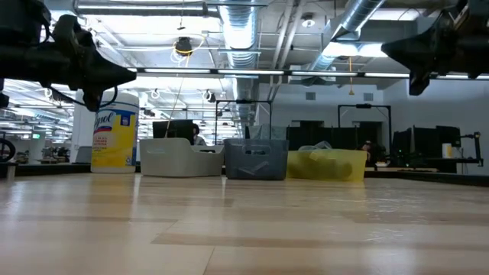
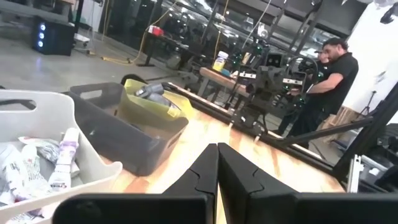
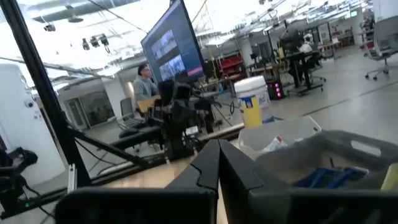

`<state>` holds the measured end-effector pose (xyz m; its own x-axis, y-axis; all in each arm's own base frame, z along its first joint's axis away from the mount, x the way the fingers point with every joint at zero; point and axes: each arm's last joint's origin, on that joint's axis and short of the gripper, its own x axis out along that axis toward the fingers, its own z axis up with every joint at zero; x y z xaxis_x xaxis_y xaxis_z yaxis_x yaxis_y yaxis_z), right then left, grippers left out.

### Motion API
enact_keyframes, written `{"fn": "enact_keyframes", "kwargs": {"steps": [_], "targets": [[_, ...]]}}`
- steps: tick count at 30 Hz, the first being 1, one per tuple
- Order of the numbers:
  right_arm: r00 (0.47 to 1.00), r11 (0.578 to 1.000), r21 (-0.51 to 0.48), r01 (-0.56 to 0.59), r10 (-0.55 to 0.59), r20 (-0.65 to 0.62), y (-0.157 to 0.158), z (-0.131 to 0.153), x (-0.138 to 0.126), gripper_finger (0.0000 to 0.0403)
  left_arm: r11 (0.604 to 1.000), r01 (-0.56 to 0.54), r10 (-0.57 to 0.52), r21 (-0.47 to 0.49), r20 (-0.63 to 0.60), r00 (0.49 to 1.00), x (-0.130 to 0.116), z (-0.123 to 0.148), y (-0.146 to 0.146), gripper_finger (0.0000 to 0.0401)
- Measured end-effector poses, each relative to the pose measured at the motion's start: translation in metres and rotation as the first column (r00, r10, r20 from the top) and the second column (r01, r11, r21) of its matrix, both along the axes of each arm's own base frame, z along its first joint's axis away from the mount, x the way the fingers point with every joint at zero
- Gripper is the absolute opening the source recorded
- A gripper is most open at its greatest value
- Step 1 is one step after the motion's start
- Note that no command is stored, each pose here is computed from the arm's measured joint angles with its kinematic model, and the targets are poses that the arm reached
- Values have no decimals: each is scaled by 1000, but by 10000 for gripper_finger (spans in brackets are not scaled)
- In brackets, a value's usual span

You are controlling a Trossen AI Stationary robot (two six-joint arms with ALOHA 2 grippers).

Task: Pick & Place Travel size toiletries
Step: Return to Home Position

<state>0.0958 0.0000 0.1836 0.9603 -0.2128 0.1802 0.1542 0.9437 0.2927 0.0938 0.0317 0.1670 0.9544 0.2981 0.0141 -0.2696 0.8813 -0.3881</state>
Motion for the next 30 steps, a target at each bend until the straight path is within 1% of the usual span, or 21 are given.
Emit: {"fn": "enact_keyframes", "kwargs": {"steps": [4, 7, 30], "targets": [[999, 1000, -2, 6, -6, -35, 0, -3, 1, 0, 1000, -6, 6, -7, -10, 1000, 1, -1, -1, 0], [999, 1000, -3, 7, -7, -47, 0, -4, 1, 0, 1000, 2, -2, -28, 6, 1000, 1, 0, -2, 3], [999, 1000, -3, 7, -8, -46, 0, -5, 1, 0, 1000, 2, -2, -24, 12, 1000, 1, 1, -2, 4]]}}
